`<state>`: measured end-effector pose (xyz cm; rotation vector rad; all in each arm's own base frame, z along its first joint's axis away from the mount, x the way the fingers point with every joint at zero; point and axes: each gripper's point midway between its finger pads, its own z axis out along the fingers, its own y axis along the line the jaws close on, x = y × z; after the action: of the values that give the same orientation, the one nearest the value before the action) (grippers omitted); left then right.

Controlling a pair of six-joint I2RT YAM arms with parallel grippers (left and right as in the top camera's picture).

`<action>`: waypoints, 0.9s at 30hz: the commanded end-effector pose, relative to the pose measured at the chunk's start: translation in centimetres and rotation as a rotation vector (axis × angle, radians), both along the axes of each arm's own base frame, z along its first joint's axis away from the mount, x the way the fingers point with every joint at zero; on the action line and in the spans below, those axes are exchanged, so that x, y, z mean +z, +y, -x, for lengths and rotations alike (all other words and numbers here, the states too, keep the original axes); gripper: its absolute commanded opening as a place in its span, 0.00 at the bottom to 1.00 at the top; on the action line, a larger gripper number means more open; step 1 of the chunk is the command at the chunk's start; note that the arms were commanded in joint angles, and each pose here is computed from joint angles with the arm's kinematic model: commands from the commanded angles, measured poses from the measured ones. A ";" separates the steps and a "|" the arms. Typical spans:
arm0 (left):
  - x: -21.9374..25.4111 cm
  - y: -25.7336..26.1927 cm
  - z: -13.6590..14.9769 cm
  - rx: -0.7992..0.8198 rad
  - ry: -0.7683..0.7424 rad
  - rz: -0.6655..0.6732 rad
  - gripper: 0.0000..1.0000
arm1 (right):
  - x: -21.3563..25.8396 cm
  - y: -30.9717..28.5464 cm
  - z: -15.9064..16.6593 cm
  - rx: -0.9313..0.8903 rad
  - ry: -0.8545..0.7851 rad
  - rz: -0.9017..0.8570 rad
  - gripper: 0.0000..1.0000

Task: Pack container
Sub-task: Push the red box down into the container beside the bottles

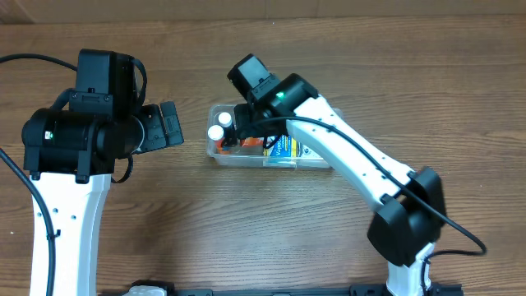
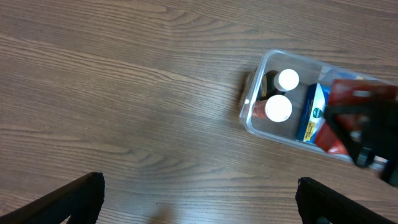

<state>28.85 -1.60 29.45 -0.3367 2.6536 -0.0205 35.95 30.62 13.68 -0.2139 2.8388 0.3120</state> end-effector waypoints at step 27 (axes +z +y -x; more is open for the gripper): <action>-0.1 0.4 0.0 -0.001 0.007 -0.019 1.00 | -7.1 1.0 -0.4 -0.184 0.141 0.016 0.56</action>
<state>28.78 -1.59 29.41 -0.3369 2.6569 -0.0195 36.33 31.59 6.75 0.0024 2.9719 0.2799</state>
